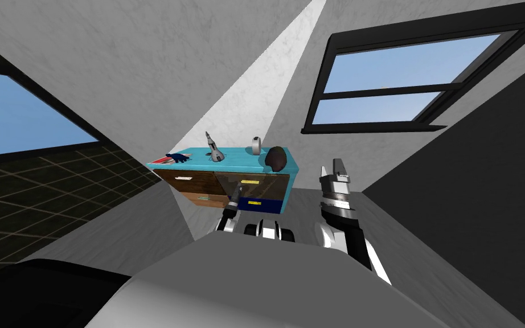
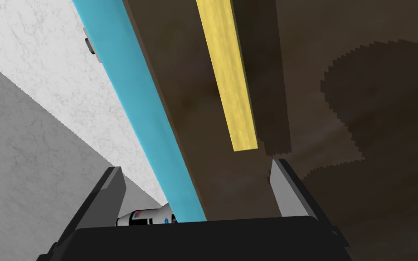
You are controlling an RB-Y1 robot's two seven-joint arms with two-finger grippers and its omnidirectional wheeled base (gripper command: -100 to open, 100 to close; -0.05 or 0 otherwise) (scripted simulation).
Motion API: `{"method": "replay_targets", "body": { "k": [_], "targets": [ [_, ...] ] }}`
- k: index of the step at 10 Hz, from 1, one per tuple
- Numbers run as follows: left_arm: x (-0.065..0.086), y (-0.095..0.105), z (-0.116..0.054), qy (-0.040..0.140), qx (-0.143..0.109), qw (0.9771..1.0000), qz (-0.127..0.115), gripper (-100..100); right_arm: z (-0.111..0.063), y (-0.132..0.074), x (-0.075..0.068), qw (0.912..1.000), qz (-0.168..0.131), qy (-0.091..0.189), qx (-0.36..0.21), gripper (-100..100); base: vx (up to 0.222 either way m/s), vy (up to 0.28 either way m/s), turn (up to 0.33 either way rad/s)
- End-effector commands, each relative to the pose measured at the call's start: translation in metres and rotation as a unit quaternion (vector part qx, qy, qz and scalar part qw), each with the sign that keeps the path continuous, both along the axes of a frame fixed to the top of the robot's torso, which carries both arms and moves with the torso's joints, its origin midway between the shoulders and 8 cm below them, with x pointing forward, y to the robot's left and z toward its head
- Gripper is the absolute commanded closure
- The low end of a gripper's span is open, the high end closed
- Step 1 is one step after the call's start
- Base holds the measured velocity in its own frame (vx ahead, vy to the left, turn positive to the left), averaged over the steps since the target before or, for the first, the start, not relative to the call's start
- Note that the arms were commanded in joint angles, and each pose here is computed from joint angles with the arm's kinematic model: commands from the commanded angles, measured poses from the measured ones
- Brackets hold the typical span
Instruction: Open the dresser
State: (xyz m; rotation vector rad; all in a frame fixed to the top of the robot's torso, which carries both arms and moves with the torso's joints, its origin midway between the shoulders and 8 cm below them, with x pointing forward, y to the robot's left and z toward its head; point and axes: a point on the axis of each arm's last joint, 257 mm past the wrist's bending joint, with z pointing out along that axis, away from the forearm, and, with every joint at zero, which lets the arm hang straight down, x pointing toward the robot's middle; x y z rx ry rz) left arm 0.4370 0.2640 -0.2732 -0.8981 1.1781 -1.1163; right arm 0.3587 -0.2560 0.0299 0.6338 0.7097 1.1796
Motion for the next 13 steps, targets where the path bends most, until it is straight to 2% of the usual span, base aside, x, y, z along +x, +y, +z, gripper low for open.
{"method": "replay_targets", "body": {
  "k": [1, 4, 5, 6, 7, 8, 13],
  "targets": [
    [0.000, -0.005, -0.024, 0.025, -0.004, 0.9997, 0.000, -100, 0.000, 0.000, 0.000, 1.0000, 0.000, 0.000, 0.000, 0, 0.075, 0.001, -0.039],
    [0.000, -0.014, -0.044, 0.045, -0.014, 0.9989, 0.000, -100, 0.000, 0.000, 0.000, 1.0000, 0.000, 0.000, 0.000, 0, 0.071, 0.003, -0.021],
    [-0.001, -0.012, -0.040, 0.041, -0.011, 0.9991, 0.000, -100, 0.000, 0.000, 0.000, 1.0000, 0.000, 0.000, 0.000, 0, 0.026, 0.001, -0.003],
    [0.007, -0.011, -0.034, 0.042, -0.012, 0.9991, 0.001, -100, 0.000, 0.000, 0.000, 1.0000, 0.000, 0.000, 0.000, 0, 0.068, -0.006, -0.011],
    [0.003, -0.012, -0.036, 0.040, -0.011, 0.9991, 0.000, -100, 0.000, 0.000, 0.000, 1.0000, 0.000, 0.000, 0.000, 0, 0.043, -0.004, -0.004],
    [0.004, -0.012, -0.036, 0.041, -0.011, 0.9991, 0.001, 100, 0.000, 0.000, 0.000, 1.0000, 0.000, 0.000, 0.000, 0, 0.006, -0.001, 0.001],
    [-0.001, -0.014, -0.030, 0.040, -0.011, 0.9991, -0.004, 100, 0.000, 0.000, 0.000, 1.0000, 0.000, 0.000, 0.000, 0, -0.167, -0.009, 0.019]
  ]
}}
